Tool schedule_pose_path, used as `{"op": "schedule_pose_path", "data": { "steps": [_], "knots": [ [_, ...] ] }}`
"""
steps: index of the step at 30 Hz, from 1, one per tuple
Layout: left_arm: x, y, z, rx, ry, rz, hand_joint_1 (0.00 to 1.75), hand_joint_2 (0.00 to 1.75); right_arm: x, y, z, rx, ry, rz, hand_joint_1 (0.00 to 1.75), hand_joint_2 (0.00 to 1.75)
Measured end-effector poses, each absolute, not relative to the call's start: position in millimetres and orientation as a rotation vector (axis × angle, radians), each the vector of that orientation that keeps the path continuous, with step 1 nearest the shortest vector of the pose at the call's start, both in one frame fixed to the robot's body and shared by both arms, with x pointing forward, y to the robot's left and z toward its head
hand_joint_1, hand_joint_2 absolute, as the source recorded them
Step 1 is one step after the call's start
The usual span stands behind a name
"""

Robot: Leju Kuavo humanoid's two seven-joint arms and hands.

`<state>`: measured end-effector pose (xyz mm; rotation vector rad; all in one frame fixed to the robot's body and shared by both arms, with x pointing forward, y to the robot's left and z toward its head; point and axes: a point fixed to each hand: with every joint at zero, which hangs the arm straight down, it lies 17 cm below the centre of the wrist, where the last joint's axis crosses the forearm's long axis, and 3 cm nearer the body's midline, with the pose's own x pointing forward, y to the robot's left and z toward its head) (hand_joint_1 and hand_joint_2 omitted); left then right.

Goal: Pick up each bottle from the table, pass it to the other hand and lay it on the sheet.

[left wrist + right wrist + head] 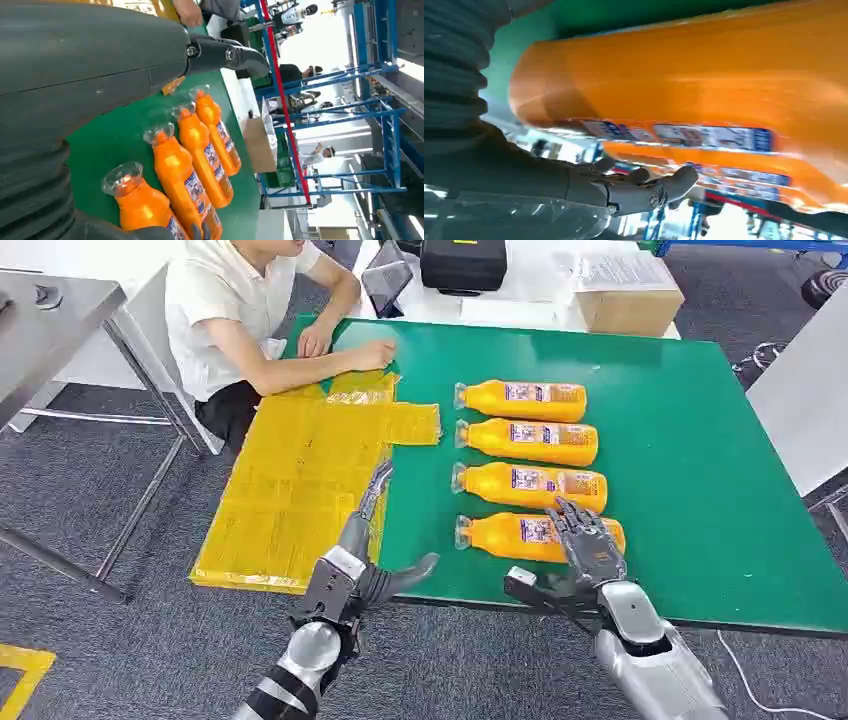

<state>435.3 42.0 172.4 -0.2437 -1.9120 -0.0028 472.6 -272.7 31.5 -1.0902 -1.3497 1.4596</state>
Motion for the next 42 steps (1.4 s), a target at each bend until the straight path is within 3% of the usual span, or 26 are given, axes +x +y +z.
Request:
{"op": "schedule_pose_path", "data": {
  "steps": [20, 21, 22, 23, 42],
  "knots": [
    [431, 49, 163, -0.219, -1.886, 0.003, 0.0, 1.75, 475, -326, 21, -1.244, -1.094, 1.435, 0.0, 1.75],
    [431, 50, 163, -0.218, -1.885, 0.003, 0.0, 1.75, 475, -327, 21, -1.245, -1.092, 1.433, 0.19, 1.75],
    [431, 50, 163, -0.218, -1.885, 0.003, 0.0, 1.75, 475, -327, 21, -1.243, -1.089, 1.433, 1.64, 1.75],
    [431, 50, 163, -0.218, -1.885, 0.003, 0.0, 1.75, 475, -328, 19, -1.237, -1.08, 1.436, 1.75, 1.75],
    [436, 48, 173, -0.256, -1.908, 0.013, 0.0, 1.75, 483, -355, -22, -0.967, -1.058, 1.298, 1.75, 1.75]
  ]
}}
